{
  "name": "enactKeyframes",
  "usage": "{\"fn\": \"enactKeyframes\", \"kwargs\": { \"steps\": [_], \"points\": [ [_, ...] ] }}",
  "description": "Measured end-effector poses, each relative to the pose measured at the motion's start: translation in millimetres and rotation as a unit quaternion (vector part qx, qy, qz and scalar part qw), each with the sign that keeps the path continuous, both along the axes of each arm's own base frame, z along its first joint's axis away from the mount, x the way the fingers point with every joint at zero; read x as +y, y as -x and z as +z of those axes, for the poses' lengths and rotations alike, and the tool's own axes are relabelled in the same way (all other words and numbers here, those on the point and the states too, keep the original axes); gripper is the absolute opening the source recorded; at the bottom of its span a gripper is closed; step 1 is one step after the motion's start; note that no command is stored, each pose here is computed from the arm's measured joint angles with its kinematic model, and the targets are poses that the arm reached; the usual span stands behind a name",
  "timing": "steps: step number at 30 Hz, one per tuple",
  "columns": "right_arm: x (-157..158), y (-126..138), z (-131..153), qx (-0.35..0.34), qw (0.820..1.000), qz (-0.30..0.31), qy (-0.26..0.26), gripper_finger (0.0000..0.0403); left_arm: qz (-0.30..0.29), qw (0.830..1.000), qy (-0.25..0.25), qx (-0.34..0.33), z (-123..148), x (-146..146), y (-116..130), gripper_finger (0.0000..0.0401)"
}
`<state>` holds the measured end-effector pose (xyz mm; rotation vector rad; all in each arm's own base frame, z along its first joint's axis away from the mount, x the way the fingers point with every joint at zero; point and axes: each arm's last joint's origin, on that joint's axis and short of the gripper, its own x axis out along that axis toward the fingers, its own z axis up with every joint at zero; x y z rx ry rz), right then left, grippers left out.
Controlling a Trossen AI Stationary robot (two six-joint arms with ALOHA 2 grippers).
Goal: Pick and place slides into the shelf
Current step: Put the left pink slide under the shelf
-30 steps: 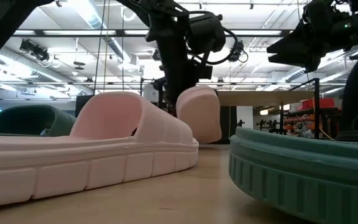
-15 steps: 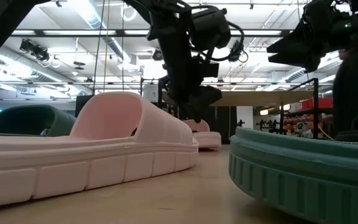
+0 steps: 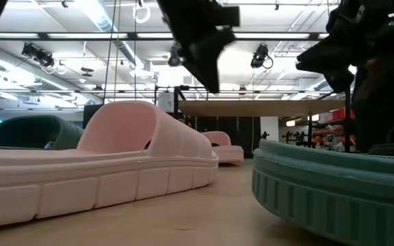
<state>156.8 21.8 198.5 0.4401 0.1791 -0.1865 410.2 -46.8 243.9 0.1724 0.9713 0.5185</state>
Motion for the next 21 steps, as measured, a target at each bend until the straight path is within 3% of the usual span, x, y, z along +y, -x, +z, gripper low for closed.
{"fn": "enactKeyframes", "kwargs": {
  "steps": [3,7,13,16,21],
  "points": [
    [7,-9,-4,-0.002,1.000,0.012,-0.013,0.0013,0.007,1.000,-0.007,0.005,17,1,14,0.0010],
    [19,-23,-12,-0.002,0.999,0.031,-0.038,0.0010,0.035,0.999,-0.039,0.012,43,7,37,0.0007],
    [34,-59,-3,0.034,0.999,0.037,0.001,0.0005,0.066,0.995,-0.070,-0.037,87,14,69,0.0009],
    [42,-84,3,0.101,0.993,0.041,0.035,0.0003,0.055,0.994,-0.080,-0.051,104,16,82,0.0004],
    [51,-119,3,0.228,0.973,0.017,0.032,0.0002,0.067,0.989,-0.099,-0.088,130,24,102,0.0009]
  ]
}}
